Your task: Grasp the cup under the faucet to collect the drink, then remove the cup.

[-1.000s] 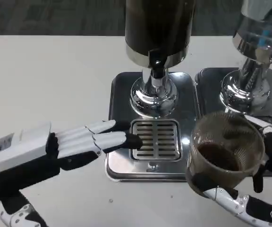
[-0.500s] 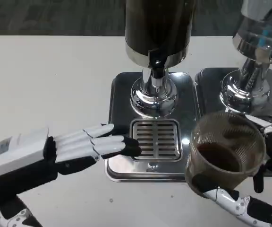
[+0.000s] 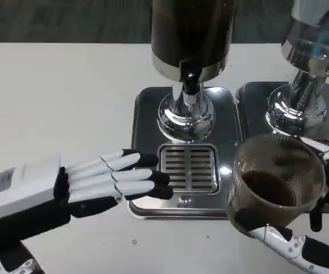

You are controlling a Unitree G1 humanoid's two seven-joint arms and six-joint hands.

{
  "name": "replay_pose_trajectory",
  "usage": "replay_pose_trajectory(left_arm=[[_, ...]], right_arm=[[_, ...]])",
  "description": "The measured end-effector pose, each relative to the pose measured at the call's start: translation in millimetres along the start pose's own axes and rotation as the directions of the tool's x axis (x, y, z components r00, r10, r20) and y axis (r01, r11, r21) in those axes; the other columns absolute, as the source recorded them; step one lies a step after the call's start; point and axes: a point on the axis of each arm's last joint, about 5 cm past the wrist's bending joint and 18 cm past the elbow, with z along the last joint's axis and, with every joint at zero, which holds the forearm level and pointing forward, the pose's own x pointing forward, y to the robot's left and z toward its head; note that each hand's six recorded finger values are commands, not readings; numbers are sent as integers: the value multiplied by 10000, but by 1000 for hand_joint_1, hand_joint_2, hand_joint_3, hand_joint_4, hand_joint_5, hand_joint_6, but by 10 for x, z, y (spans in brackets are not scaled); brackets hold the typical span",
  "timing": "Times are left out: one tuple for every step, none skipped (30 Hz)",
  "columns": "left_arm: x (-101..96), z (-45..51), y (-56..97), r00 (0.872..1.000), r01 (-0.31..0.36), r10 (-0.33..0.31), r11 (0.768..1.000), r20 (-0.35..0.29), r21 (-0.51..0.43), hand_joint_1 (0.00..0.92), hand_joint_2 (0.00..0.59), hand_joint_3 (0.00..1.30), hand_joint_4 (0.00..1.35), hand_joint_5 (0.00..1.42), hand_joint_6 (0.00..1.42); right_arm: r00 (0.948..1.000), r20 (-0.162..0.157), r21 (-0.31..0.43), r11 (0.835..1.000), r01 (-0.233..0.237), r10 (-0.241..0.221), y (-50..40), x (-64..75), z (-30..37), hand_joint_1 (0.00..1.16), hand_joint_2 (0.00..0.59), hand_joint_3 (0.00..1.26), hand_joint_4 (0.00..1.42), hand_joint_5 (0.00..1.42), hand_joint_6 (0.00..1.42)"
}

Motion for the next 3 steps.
replay_pose_trajectory(left_arm=[[1,1,2,10000,26,-26,10000,9,45,0,107,123,0,0,0],[1,2,6,10000,54,-54,9999,23,119,0,107,123,0,0,0],[0,3,10,10000,80,-80,9998,19,162,0,107,123,0,0,0]], right_arm=[[10000,-3,-2,10000,1,-1,-1,0,0,754,200,736,852,1039,1349],[10000,-6,-2,10000,-1,1,-2,0,-1,754,200,743,858,1039,1349],[10000,-6,-1,10000,-3,3,-2,0,-1,754,200,747,860,1046,1349]])
